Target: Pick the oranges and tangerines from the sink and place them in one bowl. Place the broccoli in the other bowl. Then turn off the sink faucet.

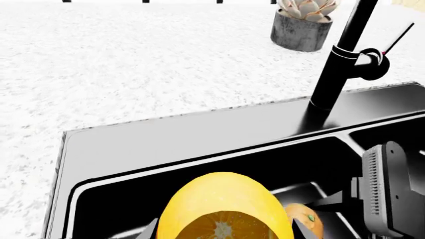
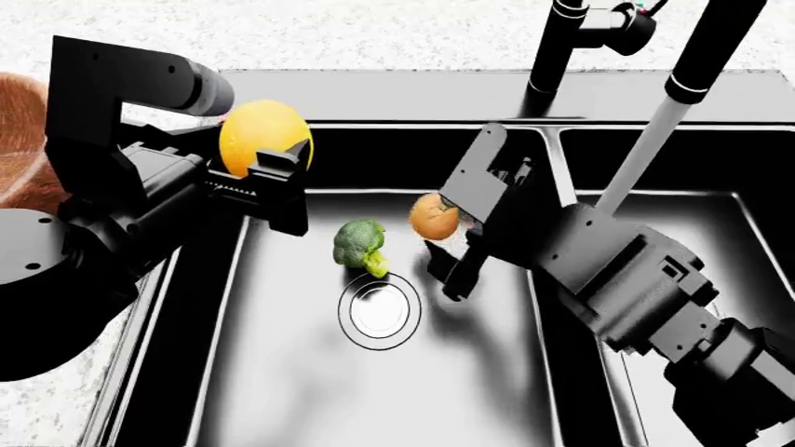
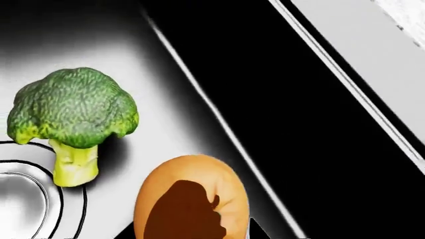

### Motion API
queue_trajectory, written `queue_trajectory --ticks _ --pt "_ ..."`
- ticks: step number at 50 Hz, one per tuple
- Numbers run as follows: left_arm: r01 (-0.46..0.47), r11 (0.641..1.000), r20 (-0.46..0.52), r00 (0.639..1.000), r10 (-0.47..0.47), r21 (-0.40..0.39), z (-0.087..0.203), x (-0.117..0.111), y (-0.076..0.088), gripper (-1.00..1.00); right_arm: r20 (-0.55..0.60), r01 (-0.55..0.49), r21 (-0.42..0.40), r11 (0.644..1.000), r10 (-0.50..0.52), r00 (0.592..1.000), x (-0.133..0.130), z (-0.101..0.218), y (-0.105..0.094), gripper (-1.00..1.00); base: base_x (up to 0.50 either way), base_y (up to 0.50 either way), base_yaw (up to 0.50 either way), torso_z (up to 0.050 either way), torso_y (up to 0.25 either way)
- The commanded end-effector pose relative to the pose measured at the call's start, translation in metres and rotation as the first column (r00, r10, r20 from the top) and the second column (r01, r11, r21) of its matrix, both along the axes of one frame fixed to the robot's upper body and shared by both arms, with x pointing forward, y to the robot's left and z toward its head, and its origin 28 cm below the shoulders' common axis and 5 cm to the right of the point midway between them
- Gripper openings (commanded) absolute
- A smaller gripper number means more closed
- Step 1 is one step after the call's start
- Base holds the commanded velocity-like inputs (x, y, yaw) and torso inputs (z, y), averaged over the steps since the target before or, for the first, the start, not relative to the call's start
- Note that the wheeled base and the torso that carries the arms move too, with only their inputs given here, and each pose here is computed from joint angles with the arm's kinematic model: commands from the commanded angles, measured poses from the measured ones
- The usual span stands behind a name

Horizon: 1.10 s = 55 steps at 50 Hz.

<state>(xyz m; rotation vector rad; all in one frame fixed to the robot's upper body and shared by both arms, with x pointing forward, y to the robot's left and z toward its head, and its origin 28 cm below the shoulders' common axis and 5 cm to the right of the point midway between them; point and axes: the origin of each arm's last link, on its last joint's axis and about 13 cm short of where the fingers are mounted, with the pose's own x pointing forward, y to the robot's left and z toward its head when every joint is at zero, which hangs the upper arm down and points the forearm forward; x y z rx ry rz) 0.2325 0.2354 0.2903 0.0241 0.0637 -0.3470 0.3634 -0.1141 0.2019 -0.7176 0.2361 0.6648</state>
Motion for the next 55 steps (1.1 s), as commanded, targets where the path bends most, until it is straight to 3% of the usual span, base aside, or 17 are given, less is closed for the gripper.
queue_trajectory --ticks 1,4,7,12,14,15,17,18,19,20,22,23,24,30,35,46,55 --pt "0.006 1.000 0.006 1.000 -0.006 -0.014 0.003 0.000 -0.001 -1.00 -0.002 0.007 0.085 0.996 -0.007 1.000 0.000 0.001 0.000 -1.00 0.00 0.00 0.00 0.000 0.250" --pt "0.004 1.000 0.005 1.000 -0.004 -0.012 0.003 0.000 -0.003 -1.00 -0.008 0.009 0.100 0.995 -0.008 1.000 0.000 0.000 0.000 -1.00 0.00 0.00 0.00 0.000 0.250" --pt "0.003 1.000 0.006 1.000 -0.002 -0.012 0.004 0.000 -0.003 -1.00 -0.029 0.021 0.165 0.986 -0.017 0.999 0.000 -0.001 0.000 -1.00 0.00 0.00 0.00 0.000 0.250" --pt "0.003 1.000 0.007 1.000 -0.003 -0.013 0.004 0.001 -0.003 -1.00 -0.054 0.018 0.167 0.986 -0.009 0.998 0.000 -0.001 0.000 -1.00 0.00 0.00 0.00 0.000 0.250" --pt "-0.001 1.000 0.009 1.000 0.002 -0.016 0.005 0.001 -0.001 -1.00 -0.087 0.040 0.237 0.971 -0.020 0.996 -0.001 -0.002 0.001 -1.00 0.00 0.00 0.00 0.000 0.250" --pt "-0.002 1.000 0.009 1.000 0.003 -0.017 0.005 0.001 0.000 -1.00 -0.089 0.035 0.220 0.975 -0.015 0.996 -0.001 -0.001 0.001 -1.00 0.00 0.00 0.00 0.000 0.250" --pt "-0.004 1.000 0.010 1.000 0.004 -0.021 0.005 0.001 -0.001 -1.00 -0.109 0.041 0.270 0.962 -0.012 0.994 -0.001 -0.002 0.001 -1.00 0.00 0.00 0.00 0.000 0.226" --pt "-0.004 1.000 0.012 1.000 0.004 -0.024 0.005 0.001 -0.001 -1.00 0.045 0.161 0.357 0.920 -0.189 0.981 -0.018 0.076 -0.038 -1.00 0.00 0.00 0.00 0.000 0.178" --pt "-0.006 1.000 0.013 1.000 0.006 -0.027 0.005 0.001 0.000 -1.00 -0.032 0.079 0.489 0.869 -0.072 0.997 -0.038 0.071 0.016 -1.00 0.01 0.00 0.00 0.000 0.139" --pt "-0.009 1.000 0.013 1.000 0.009 -0.029 0.005 0.002 0.000 -1.00 0.017 0.071 0.539 0.839 -0.095 0.995 -0.066 0.098 0.014 -1.00 0.00 0.00 0.00 0.000 0.131" --pt "-0.014 0.999 0.013 1.000 0.014 -0.032 0.004 0.002 0.001 -1.00 -0.016 0.084 0.354 0.931 -0.083 0.996 -0.115 0.086 0.023 -1.00 0.00 0.00 0.00 0.000 0.112" --pt "-0.019 0.999 0.015 1.000 0.020 -0.037 0.005 0.002 0.002 -1.00 -0.014 0.081 0.338 0.938 -0.081 0.997 -0.130 0.081 0.026 -1.00 0.00 0.00 0.00 0.000 0.000" --pt "-0.014 0.999 0.029 0.999 0.015 -0.042 0.006 0.002 0.002 -1.00 -0.050 0.060 0.388 0.920 -0.044 0.998 -0.141 0.077 0.029 -1.00 0.00 0.00 0.00 0.000 0.000" --pt "-0.020 0.999 0.016 1.000 0.021 -0.048 0.000 0.002 0.000 -1.00 -0.058 0.066 0.486 0.871 -0.043 0.997 -0.156 0.053 0.029 -1.00 0.00 0.00 0.00 0.000 0.000" --pt "-0.025 0.999 0.016 1.000 0.026 -0.049 0.000 0.002 0.001 -1.00 -0.067 0.087 0.484 0.871 -0.062 0.996 -0.162 0.042 0.026 -1.00 0.00 0.00 0.00 0.000 0.000" --pt "-0.030 0.998 0.014 0.999 0.031 -0.051 -0.010 -0.003 0.000 -1.00 0.008 0.179 0.535 0.825 -0.217 0.976 -0.166 0.036 0.008 -1.00 0.00 0.00 0.00 0.000 0.000" --pt "-0.016 0.999 0.006 1.000 0.016 -0.041 -0.019 -0.013 -0.004 -1.00 0.035 0.234 0.539 0.809 -0.299 0.954 -0.174 0.025 -0.006 -1.00 0.00 0.00 0.00 0.000 0.000"
